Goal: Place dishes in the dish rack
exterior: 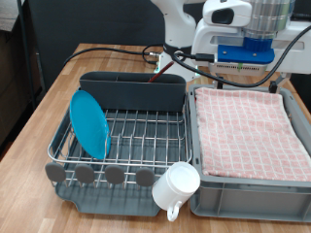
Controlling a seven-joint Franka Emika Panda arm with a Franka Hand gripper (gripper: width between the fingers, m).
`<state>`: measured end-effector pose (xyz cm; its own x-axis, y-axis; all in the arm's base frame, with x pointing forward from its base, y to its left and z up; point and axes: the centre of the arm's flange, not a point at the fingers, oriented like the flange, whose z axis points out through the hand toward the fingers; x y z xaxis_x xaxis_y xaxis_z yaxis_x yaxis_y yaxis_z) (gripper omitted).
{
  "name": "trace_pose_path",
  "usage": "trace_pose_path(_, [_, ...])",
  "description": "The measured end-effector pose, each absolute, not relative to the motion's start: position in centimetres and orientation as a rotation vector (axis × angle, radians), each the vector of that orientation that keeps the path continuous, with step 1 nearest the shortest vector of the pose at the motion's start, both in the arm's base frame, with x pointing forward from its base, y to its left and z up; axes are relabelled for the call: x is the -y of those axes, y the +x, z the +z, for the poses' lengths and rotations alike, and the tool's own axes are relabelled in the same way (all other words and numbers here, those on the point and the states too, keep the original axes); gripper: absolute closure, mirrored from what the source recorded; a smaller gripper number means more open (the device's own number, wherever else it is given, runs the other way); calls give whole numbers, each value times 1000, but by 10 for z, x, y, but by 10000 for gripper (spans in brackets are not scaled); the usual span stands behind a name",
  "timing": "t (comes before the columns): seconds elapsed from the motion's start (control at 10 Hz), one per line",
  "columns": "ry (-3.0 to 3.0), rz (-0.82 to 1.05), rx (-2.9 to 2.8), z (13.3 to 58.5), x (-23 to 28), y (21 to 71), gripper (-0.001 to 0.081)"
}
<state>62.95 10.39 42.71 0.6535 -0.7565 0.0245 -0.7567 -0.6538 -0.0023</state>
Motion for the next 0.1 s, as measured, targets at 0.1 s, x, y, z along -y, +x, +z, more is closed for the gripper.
trace_pose_path(0.1, [2851,43,1296,428,-105,624,4])
